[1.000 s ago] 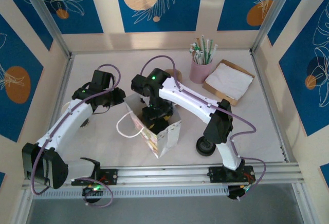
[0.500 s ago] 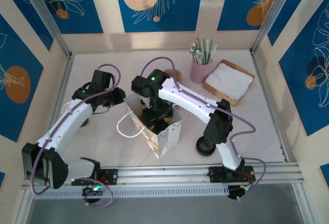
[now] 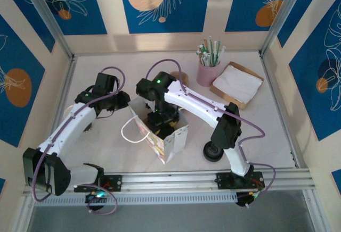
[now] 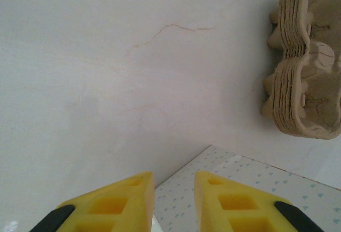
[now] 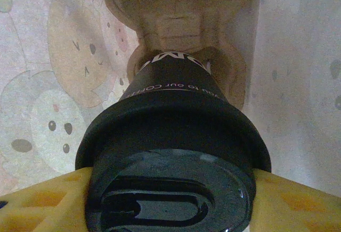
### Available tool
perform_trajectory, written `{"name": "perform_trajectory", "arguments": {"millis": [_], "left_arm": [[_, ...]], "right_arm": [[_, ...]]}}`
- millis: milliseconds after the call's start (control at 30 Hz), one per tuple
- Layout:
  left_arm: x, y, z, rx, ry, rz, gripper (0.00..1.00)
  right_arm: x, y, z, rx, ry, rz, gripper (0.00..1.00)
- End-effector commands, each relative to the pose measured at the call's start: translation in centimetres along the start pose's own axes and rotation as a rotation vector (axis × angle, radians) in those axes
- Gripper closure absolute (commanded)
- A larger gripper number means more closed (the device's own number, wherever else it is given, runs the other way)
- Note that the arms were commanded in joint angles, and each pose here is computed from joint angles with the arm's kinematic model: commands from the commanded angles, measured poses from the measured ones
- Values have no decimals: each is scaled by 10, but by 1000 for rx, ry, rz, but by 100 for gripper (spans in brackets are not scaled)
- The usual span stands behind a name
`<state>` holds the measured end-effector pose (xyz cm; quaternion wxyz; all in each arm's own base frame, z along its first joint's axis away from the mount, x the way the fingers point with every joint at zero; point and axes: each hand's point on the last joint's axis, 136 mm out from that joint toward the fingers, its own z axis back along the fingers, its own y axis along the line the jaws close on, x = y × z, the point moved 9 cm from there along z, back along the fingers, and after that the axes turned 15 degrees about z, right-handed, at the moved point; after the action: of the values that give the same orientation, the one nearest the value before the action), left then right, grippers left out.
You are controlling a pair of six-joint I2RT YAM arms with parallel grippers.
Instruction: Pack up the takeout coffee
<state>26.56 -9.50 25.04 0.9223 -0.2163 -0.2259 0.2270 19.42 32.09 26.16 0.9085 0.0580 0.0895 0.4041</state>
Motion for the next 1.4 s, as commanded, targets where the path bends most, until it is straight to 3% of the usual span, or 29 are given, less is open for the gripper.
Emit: {"name": "perform_trajectory", "arguments": {"millis": [0,1367], "left_arm": [[-3,-1,3,-11,0,-26,74],[-3,-1,3,-7,0,-27,74]], "right_arm": [[-28,0,5,9,154,-20,46],[-26,-8,3,-26,157,-40,46]]}}
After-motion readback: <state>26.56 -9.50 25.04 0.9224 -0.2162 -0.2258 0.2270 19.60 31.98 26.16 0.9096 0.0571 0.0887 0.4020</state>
